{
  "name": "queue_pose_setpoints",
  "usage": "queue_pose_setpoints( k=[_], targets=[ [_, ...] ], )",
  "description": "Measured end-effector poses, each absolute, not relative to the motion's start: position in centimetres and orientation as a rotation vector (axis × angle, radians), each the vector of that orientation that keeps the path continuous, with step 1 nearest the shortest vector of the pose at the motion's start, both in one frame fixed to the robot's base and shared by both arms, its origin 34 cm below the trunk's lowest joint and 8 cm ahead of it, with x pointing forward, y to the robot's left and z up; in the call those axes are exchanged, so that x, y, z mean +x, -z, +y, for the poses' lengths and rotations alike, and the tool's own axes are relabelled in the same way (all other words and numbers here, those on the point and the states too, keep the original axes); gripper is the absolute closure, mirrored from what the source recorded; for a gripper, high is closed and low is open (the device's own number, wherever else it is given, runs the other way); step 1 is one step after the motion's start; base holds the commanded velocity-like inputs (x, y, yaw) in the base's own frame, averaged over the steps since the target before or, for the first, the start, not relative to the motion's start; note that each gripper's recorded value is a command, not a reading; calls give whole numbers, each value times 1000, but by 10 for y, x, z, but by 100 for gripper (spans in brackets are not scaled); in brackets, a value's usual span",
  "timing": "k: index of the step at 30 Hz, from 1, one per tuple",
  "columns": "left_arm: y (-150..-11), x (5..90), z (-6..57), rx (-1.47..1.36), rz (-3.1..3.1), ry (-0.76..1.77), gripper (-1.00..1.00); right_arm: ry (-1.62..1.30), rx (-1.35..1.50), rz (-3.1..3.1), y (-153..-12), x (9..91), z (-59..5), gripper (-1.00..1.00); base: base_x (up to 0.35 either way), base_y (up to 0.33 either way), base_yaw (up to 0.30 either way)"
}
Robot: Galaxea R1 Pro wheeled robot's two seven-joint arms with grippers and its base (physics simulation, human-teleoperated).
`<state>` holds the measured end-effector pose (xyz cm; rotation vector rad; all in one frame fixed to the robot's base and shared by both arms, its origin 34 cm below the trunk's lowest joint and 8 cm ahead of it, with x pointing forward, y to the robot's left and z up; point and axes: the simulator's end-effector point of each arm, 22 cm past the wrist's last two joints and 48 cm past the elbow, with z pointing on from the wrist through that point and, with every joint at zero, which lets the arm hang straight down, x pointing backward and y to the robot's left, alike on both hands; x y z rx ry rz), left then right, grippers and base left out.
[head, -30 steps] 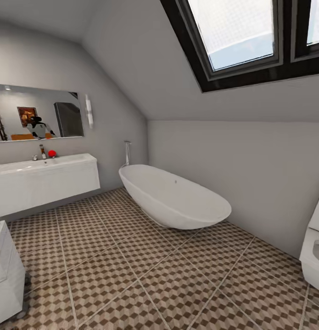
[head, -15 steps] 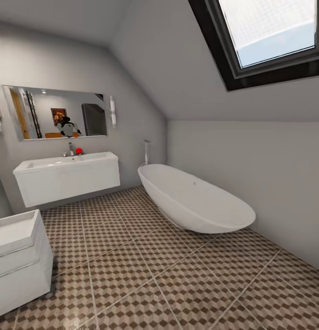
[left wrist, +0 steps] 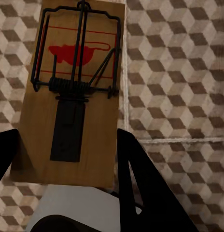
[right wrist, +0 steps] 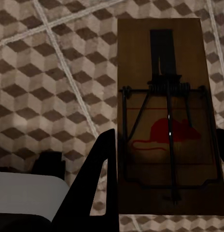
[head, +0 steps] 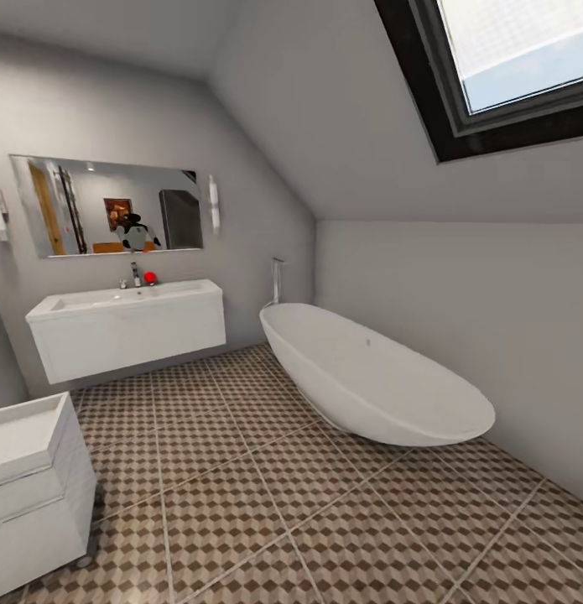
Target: Take the four mousetraps from the cabinet in the bathroom and place them on the bathroom floor. Make sure all four end up on the same floor surface, and ensure that at least two of them are either under or directly next to the same bathroom sink.
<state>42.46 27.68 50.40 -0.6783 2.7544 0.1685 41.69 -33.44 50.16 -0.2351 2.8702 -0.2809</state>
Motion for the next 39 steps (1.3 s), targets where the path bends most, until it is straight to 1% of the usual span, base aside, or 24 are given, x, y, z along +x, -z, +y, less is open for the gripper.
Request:
queue_pose_setpoints(
  k=[20,39],
  targets=[
    [-504,424,277,-680,2755,-168,100,273,-234,2875,-501,416,-332,100,324,0,0],
    [-504,425,278,-681,2754,-169,100,271,-232,2873,-501,416,-333,100,324,0,266]
  ],
)
